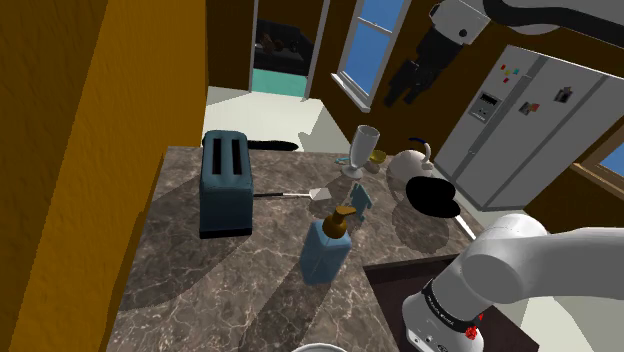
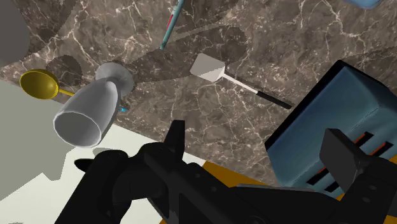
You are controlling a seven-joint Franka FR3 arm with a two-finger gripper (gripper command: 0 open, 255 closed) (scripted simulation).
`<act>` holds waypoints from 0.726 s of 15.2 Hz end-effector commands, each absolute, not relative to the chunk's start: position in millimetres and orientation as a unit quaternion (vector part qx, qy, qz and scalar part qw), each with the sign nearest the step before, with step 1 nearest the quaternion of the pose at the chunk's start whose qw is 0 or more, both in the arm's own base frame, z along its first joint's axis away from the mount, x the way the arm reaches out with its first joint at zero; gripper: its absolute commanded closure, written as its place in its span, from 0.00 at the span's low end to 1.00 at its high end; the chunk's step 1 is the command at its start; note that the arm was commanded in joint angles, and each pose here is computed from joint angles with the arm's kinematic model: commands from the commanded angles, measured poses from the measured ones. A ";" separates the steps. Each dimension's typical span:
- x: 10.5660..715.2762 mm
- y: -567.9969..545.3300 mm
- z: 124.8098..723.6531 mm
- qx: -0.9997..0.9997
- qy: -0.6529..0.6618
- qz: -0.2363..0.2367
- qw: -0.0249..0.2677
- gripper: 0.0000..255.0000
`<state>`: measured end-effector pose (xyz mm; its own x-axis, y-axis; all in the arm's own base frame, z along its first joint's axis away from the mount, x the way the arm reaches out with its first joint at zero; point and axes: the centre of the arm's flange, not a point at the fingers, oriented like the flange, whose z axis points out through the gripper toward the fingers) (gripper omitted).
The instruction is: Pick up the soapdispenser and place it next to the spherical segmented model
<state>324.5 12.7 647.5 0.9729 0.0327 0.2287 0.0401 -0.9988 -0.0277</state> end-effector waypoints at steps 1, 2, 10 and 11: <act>324.5 12.7 647.5 -0.993 -0.018 -0.115 0.016 0.00; 321.2 21.2 638.6 -0.994 -0.015 -0.111 0.016 0.00; 293.8 89.9 568.9 -0.996 0.008 -0.082 0.019 0.00; 290.3 98.6 560.4 -0.997 0.011 -0.078 0.020 0.00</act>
